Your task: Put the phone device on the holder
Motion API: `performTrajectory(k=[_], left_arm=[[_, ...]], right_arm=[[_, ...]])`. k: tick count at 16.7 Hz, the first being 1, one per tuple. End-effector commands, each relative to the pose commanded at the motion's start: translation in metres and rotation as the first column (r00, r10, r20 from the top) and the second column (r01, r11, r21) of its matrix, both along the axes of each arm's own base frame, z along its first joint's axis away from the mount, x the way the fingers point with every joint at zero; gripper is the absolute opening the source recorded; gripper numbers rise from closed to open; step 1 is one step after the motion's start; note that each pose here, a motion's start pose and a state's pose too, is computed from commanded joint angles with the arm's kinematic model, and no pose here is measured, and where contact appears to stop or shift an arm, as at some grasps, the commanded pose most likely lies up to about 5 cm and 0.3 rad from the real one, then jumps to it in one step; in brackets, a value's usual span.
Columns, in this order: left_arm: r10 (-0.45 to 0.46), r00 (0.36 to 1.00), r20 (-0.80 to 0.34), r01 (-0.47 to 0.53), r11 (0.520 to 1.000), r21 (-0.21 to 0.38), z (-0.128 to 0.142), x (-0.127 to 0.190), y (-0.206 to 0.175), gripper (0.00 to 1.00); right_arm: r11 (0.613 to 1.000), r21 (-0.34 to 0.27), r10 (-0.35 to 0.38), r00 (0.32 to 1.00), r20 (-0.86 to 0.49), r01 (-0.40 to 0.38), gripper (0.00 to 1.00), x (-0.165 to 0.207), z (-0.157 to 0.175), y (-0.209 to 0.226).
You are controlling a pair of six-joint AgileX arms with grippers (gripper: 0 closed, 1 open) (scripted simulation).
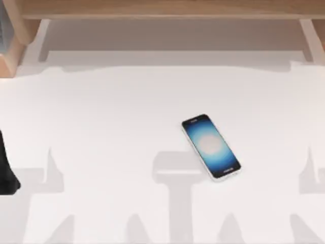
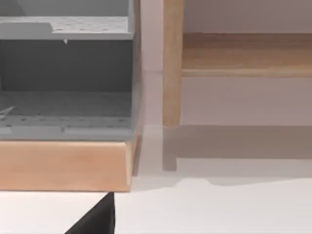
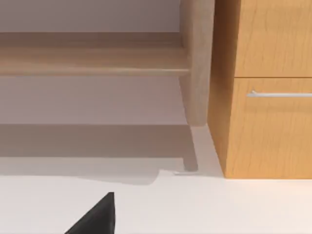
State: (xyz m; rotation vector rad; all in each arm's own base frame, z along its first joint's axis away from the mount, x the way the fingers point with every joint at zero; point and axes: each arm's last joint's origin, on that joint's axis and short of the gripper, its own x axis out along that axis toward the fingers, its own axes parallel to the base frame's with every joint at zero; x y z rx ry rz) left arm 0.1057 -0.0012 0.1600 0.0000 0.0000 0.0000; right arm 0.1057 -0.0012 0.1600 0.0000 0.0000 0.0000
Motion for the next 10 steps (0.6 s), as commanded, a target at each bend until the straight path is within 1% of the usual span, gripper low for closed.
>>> performTrajectory(k=[3, 5, 8, 10], left_arm=[[0.000, 1.000, 0.000, 0.000, 1.000, 0.000, 0.000, 0.000, 0.000, 1.00], [0.000, 1.000, 0.000, 0.000, 1.000, 0.000, 0.000, 0.000, 0.000, 1.00], [0.000, 1.000, 0.000, 0.000, 1.000, 0.000, 0.000, 0.000, 0.000, 1.00], [0.000, 1.000, 0.000, 0.000, 1.000, 0.000, 0.000, 0.000, 0.000, 1.00]], right_arm=[[1.000, 0.001, 0.004, 1.000, -0.007, -0.004, 1.00, 0.000, 0.002, 0.000], [1.000, 0.006, 0.025, 0.999, -0.044, -0.025, 1.00, 0.001, 0.012, 0.003], [0.997, 0.021, 0.076, 0.986, -0.146, -0.073, 1.00, 0.005, 0.041, 0.008], [0.993, 0.032, 0.116, 0.962, -0.247, -0.111, 1.00, 0.016, 0.067, 0.015]])
